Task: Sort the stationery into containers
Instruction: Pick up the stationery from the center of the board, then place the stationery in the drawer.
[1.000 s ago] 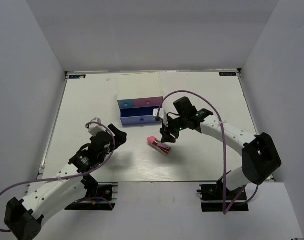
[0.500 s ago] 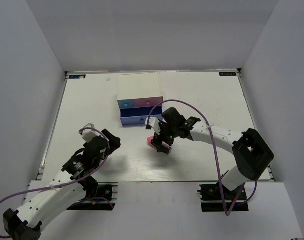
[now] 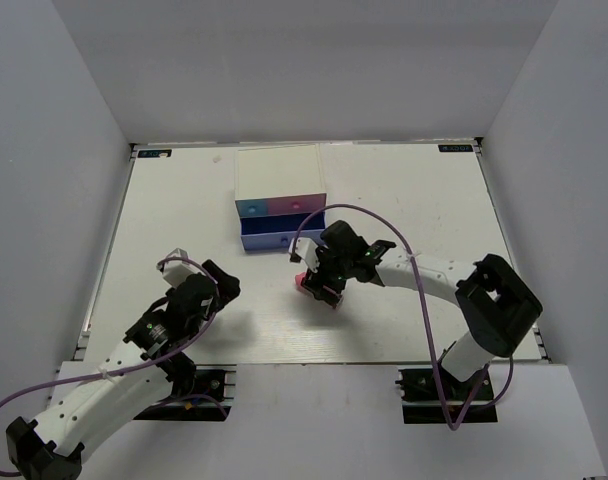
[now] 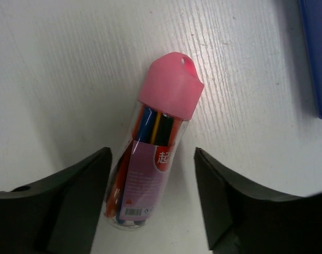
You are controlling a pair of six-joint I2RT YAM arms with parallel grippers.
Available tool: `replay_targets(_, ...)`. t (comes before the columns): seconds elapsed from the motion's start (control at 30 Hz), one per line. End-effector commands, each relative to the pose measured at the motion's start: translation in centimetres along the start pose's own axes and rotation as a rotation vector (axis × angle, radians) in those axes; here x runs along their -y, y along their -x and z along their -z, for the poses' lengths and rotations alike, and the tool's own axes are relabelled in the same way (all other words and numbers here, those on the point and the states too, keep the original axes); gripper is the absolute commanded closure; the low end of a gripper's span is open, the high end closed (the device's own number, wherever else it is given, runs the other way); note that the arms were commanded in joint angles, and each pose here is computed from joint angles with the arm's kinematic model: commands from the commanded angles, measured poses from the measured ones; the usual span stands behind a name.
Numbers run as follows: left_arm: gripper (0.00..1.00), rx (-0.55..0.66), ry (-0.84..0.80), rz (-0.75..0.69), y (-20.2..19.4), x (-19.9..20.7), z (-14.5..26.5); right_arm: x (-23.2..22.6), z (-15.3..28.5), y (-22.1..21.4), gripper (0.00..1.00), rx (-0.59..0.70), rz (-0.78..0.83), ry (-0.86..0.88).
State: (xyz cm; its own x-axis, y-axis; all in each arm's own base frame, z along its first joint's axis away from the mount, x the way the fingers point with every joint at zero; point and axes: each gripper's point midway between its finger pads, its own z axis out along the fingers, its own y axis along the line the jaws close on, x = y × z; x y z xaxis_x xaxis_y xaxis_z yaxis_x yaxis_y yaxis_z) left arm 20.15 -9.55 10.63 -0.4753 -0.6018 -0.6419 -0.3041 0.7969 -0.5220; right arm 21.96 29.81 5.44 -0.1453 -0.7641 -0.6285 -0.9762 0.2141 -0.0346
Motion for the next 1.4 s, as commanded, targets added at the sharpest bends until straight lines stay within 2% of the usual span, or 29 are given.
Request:
replay_targets(0.0,0.06,0.014,0.044,0.017,0.1,-1.0,-0.2,-0.7,-0.8,-0.1,0.34,0.009,-0.010,0.032)
replay_targets(0.2,0.06,0.011,0.051,0.013,0.0,-1.3,0.0,-1.2,-1.7,-0.9,0.37,-0.023,-0.035,0.052)
replay_targets(0.37,0.06,0.011,0.051,0.013,0.0,-1.3,0.0,-1.5,-1.8,-0.9,0.33,-0.031,-0.024,0.057)
replay_targets(0.43,0.06,0.011,0.051,0.013,0.0,-1.3,0.0,-1.6,-2.0,-1.1,0.36,-0.039,-0.024,0.062)
replay_targets(0.53,0.06,0.014,0.044,0.017,0.1,-1.1,-0.1,-1.9,-2.0,-1.0,0.52,-0.035,-0.024,0.079)
replay_targets(0.57,0.06,0.014,0.044,0.017,0.1,-1.1,-0.1,-2.1,-1.9,-1.0,0.63,-0.037,-0.022,0.087)
replay_targets(0.63,0.06,0.014,0.044,0.017,0.1,-1.1,-0.1,-2.2,-1.7,-0.4,0.75,-0.023,-0.002,0.101)
replay_targets(0.67,0.06,0.011,0.051,0.013,-0.2,-1.4,-0.2,-2.2,-1.6,-0.4,0.88,-0.026,-0.002,0.106)
replay_targets(0.77,0.06,0.015,0.043,0.018,0.0,-1.3,-0.1,-2.6,-1.2,0.1,1.00,-0.022,0.023,0.132)
replay_targets(0.87,0.06,0.015,0.043,0.018,0.0,-1.3,-0.1,-2.6,-0.5,1.5,1.00,0.006,0.051,0.144)
replay_targets(1.07,0.06,0.016,0.041,0.019,-0.2,-1.3,-0.2,-1.3,2.0,7.0,1.00,0.106,0.085,0.128)
replay_targets(1.27,0.06,0.016,0.041,0.019,-0.3,-1.4,-0.4,2.2,3.8,12.3,1.00,0.190,0.214,0.004)
replay_targets(1.37,0.06,0.012,0.030,0.023,-0.4,-1.2,-0.4,4.5,3.9,13.7,1.00,0.188,0.277,-0.074)
